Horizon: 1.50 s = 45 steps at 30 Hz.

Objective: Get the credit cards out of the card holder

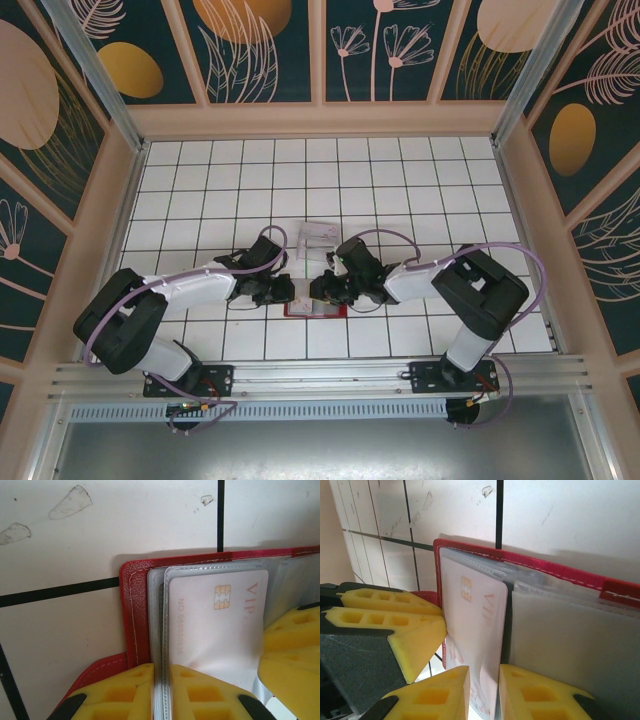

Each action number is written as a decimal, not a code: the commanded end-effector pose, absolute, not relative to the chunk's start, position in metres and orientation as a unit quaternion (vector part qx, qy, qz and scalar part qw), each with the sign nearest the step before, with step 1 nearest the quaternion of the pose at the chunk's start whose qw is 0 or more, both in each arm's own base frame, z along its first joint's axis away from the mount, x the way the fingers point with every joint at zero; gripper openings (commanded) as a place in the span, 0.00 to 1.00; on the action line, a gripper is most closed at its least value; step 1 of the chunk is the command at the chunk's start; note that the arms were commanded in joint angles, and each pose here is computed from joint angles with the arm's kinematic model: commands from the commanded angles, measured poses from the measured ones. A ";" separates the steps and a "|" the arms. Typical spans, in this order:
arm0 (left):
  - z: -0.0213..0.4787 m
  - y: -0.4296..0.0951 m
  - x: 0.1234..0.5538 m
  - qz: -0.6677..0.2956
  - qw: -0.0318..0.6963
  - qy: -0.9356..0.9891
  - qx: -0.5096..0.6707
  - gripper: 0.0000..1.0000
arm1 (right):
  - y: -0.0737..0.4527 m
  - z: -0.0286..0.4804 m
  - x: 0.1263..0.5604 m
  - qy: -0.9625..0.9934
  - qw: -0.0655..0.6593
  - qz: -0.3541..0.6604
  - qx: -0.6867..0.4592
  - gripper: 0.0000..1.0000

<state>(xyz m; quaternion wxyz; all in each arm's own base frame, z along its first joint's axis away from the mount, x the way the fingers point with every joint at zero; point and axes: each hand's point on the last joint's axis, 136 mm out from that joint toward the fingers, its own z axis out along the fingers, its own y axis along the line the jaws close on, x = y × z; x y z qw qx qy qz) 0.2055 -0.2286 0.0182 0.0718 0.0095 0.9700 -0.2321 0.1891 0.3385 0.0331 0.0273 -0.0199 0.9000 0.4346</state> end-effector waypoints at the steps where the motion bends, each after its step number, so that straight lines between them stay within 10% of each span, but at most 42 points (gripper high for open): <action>1: -0.004 -0.210 0.190 -0.185 0.038 0.982 0.007 0.16 | 0.352 0.043 0.193 0.888 0.034 0.457 -0.038 0.24; 45: -0.004 -0.207 0.186 -0.188 0.039 0.981 -0.012 0.20 | 0.369 0.093 0.180 0.814 0.059 0.572 -0.075 0.25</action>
